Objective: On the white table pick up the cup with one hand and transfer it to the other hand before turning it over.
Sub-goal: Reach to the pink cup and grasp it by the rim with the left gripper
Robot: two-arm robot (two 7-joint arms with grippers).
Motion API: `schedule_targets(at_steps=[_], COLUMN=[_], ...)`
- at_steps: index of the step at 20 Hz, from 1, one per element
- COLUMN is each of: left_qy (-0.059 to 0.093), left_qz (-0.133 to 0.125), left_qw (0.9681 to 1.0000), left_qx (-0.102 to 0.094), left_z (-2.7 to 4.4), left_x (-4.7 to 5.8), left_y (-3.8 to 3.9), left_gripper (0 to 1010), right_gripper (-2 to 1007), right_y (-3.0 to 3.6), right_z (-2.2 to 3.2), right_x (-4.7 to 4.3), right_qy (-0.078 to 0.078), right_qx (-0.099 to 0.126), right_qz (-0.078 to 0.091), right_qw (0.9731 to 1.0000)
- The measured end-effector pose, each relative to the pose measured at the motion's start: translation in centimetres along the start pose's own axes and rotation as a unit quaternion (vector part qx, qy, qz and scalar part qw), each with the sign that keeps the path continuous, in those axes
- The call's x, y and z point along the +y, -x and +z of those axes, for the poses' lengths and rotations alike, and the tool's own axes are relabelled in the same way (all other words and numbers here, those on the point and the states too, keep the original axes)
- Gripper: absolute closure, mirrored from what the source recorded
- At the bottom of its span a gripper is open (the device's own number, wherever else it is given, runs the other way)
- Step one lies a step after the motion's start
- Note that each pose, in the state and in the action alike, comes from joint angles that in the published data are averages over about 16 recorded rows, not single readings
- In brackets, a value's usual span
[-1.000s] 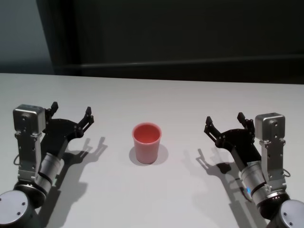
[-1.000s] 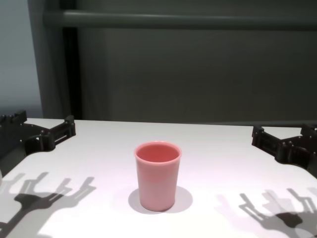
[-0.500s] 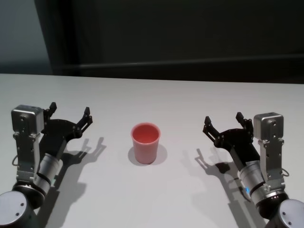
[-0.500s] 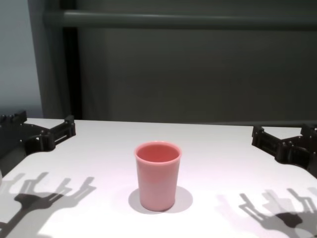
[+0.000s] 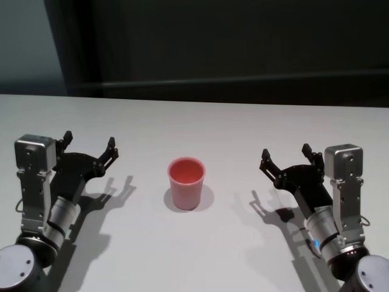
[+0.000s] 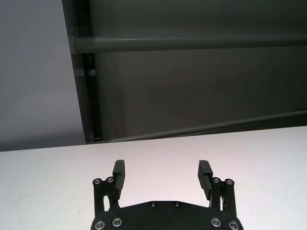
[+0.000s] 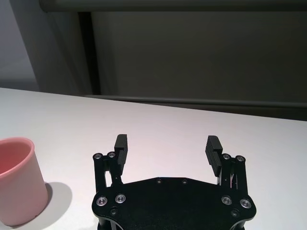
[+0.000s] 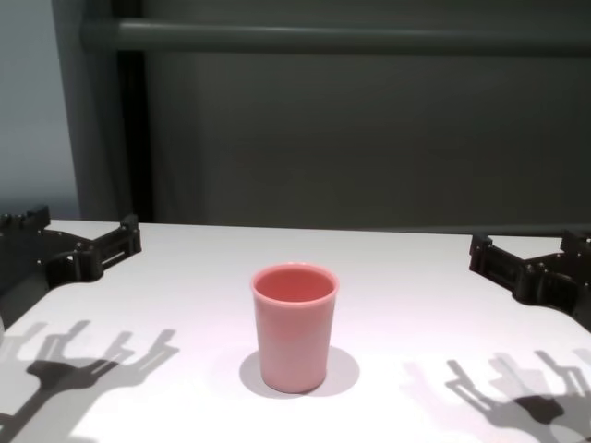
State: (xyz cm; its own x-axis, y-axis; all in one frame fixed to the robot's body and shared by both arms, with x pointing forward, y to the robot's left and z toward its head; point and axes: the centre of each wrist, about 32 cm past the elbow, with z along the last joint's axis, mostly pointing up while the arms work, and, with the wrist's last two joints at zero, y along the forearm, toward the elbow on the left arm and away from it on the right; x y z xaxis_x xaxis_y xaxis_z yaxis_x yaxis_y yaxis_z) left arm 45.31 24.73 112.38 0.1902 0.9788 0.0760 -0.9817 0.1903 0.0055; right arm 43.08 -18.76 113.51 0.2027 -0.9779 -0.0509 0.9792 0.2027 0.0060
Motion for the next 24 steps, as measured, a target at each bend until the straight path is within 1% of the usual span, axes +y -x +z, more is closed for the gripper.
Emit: schedule_targets(at_steps=[9, 14, 17, 20, 22, 24], left_qy=[0.0, 0.003, 0.006, 0.01, 0.013, 0.016], left_qz=[-0.001, -0.009, -0.018, -0.031, -0.043, -0.056], left_qw=[1.0, 0.9999, 0.9994, 0.9982, 0.9966, 0.9943], left_qx=[-0.002, -0.014, -0.028, -0.051, -0.069, -0.089], left_z=[0.04, 0.3, 0.65, 1.23, 1.74, 2.35], left_x=[0.0, 0.0, 0.0, 0.0, -0.1, -0.1], left_y=[-0.03, -0.27, -0.57, -1.07, -1.49, -2.0], left_gripper=[7, 7, 7, 7, 7, 7], right_gripper=[5, 5, 5, 5, 5, 5], right_y=[0.0, 0.0, 0.0, 0.0, 0.0, 0.0], right_z=[0.0, 0.0, 0.0, 0.0, 0.0, 0.0], right_x=[0.0, 0.0, 0.0, 0.0, 0.0, 0.0], right_qy=[0.0, 0.0, 0.0, 0.0, 0.0, 0.0], right_qx=[0.0, 0.0, 0.0, 0.0, 0.0, 0.0], right_qz=[0.0, 0.0, 0.0, 0.0, 0.0, 0.0], right_qw=[1.0, 1.0, 1.0, 1.0, 1.0, 1.0])
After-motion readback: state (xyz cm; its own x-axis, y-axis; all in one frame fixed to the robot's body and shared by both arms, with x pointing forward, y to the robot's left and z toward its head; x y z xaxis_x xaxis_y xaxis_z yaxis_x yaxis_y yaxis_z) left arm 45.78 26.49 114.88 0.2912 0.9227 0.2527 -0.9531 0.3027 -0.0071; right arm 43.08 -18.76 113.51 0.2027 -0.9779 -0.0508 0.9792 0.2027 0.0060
